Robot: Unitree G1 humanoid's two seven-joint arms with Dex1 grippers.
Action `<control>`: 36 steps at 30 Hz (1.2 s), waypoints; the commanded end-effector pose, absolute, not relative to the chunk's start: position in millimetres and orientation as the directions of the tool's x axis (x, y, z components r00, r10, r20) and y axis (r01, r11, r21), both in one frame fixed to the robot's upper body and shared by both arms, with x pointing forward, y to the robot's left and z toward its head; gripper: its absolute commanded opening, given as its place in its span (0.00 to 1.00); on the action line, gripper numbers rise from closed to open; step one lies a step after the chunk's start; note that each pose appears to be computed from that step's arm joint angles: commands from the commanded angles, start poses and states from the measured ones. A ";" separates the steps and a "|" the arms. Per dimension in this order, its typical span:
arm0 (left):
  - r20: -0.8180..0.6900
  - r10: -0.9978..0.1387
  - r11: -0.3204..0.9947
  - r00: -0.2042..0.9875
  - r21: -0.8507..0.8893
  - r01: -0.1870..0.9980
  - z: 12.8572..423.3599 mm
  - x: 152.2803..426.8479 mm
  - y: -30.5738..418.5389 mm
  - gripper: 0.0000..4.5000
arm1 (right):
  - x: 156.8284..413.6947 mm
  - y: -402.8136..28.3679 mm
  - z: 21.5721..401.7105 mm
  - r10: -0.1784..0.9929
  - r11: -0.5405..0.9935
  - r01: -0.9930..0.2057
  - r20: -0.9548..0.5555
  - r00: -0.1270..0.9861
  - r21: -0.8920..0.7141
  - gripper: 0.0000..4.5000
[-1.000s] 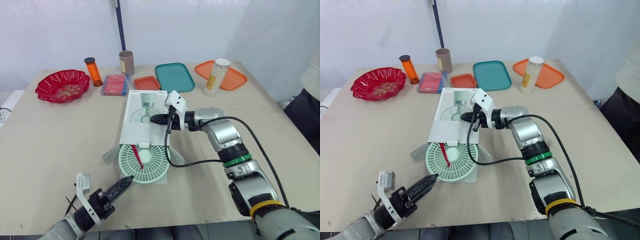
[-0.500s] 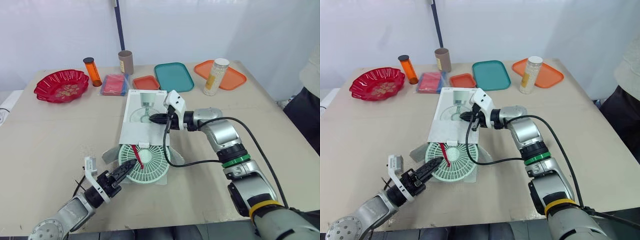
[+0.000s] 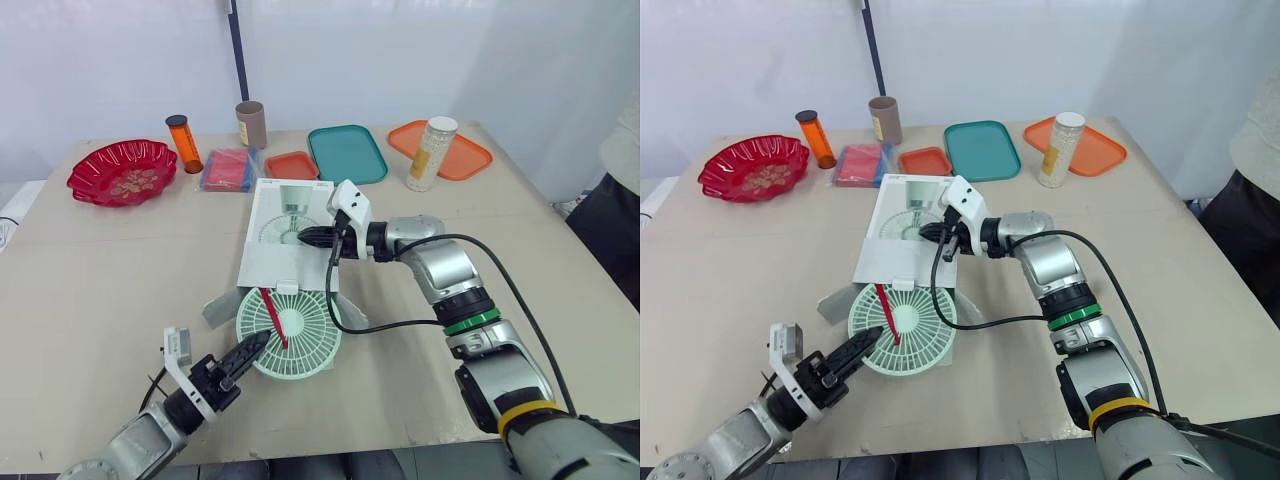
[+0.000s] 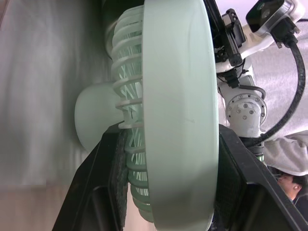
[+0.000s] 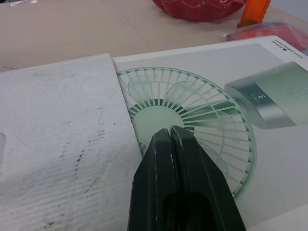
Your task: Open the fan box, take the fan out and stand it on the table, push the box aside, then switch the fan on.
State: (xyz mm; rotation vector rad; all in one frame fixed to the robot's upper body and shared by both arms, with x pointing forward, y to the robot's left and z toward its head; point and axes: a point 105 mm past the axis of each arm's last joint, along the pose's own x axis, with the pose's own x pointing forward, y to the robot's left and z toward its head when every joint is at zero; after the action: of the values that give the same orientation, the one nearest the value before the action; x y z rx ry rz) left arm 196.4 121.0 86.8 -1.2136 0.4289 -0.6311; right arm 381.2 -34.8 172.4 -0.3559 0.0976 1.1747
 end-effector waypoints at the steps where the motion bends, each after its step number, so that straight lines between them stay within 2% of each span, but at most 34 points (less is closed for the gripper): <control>1: -0.026 -0.641 0.228 0.767 -0.961 0.158 80.1 181.1 126.5 0.39 | 379.6 -32.4 188.1 0.899 0.327 -0.911 -0.213 0.382 -0.253 0.00; 7: -0.041 -0.618 0.213 0.785 -0.970 0.117 78.7 165.7 127.6 0.39 | 379.1 -32.1 191.3 0.902 0.325 -0.910 -0.204 0.380 -0.257 0.00; 12: -0.048 -0.607 0.223 0.793 -0.968 0.112 76.1 168.9 126.8 0.39 | 376.6 -29.6 194.9 0.911 0.312 -0.915 -0.192 0.364 -0.255 0.00; 13: -0.045 -0.607 0.226 0.793 -0.967 0.118 76.5 170.4 126.4 0.50 | 373.7 -28.3 200.8 0.920 0.302 -0.920 -0.175 0.349 -0.251 0.06; 15: -0.047 -0.613 0.234 0.789 -0.964 0.124 76.3 171.8 125.6 0.62 | 368.2 -27.7 211.0 0.934 0.282 -0.928 -0.150 0.323 -0.243 0.13; 18: -0.037 -0.618 0.227 0.785 -0.965 0.134 78.8 169.3 126.6 0.85 | 360.1 -32.0 224.8 0.948 0.265 -0.937 -0.114 0.297 -0.229 0.37; 20: -0.031 -0.613 0.227 0.789 -0.964 0.139 81.2 168.3 129.1 0.99 | 353.9 -38.6 233.9 0.954 0.260 -0.940 -0.091 0.286 -0.223 0.57; 23: -0.008 -0.611 0.217 0.792 -0.963 0.158 88.4 167.0 132.1 1.00 | 350.1 -50.5 245.8 0.952 0.285 -0.936 -0.055 0.302 -0.207 0.86; 24: -0.009 -0.610 0.221 0.792 -0.962 0.159 89.3 166.6 132.9 1.00 | 349.7 -54.8 248.3 0.949 0.298 -0.932 -0.045 0.313 -0.205 0.98; 28: -0.035 -0.618 0.276 0.785 -0.945 0.175 91.9 160.6 138.5 1.00 | 339.8 -77.5 253.5 0.946 0.313 -0.928 -0.015 0.322 -0.201 0.99; 36: -0.036 -0.627 0.363 0.778 -0.897 0.252 108.0 150.3 168.7 1.00 | 299.3 -96.8 241.6 0.977 0.179 -0.953 -0.074 0.202 -0.245 0.99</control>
State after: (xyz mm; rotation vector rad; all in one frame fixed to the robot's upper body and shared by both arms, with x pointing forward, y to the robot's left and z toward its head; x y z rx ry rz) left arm 153.7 162.2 100.8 -1.0829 0.4286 -0.5653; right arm 312.6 -97.0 231.3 -0.2169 -0.0498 1.3177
